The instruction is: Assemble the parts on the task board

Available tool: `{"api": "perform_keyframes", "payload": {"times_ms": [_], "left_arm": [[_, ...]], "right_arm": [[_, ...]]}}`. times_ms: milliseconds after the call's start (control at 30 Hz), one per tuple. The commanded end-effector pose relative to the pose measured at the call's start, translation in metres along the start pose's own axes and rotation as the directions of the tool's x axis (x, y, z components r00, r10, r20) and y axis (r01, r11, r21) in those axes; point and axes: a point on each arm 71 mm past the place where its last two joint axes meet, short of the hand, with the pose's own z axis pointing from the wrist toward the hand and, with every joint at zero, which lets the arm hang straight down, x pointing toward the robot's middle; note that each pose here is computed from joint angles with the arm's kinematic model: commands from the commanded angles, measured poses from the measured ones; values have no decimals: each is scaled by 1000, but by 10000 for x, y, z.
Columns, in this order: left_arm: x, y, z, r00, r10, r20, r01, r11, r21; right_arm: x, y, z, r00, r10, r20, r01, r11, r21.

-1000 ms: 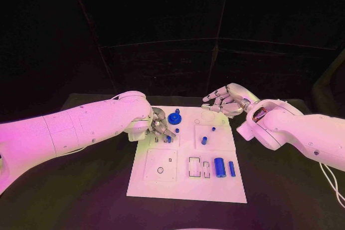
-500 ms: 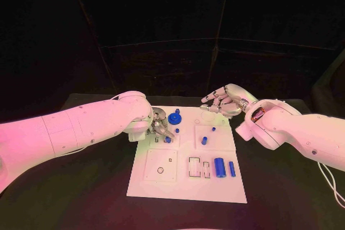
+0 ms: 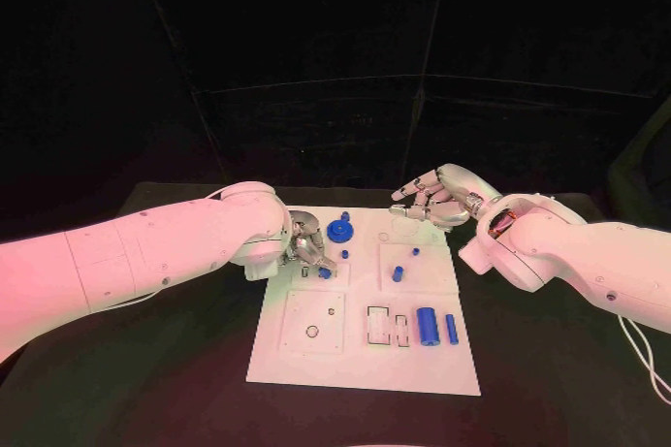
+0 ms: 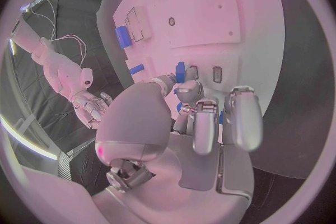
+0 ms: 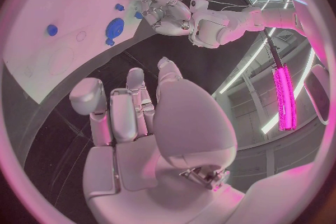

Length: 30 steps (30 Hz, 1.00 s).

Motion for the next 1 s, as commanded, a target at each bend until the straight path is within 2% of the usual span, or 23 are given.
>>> {"api": "perform_keyframes", "payload": {"times_ms": [33, 233, 333, 533, 733, 1000], "left_arm": [[-40, -24, -41, 996, -46, 76, 41, 997, 65], [-41, 25, -140, 983, -104, 151, 85, 988, 131], [-27, 68, -197, 972, -139, 190, 108, 981, 163], [36, 174, -257, 942, -187, 278, 129, 968, 214], [119, 248, -263, 901, -194, 387, 91, 959, 267], [293, 307, -203, 858, -173, 484, 25, 954, 297]], "right_arm": [[-1, 12, 3, 1000, -4, -5, 3, 1000, -7], [-12, 4, -3, 1000, -4, -3, 4, 1000, -6], [-19, -2, -7, 1000, -5, -1, 5, 1000, -4], [-36, -18, -15, 1000, -6, 3, 6, 1000, -1], [-57, -39, -19, 1000, -8, 9, 8, 1000, 4], [-67, -47, -23, 1000, -9, 12, 9, 1000, 4]]}}
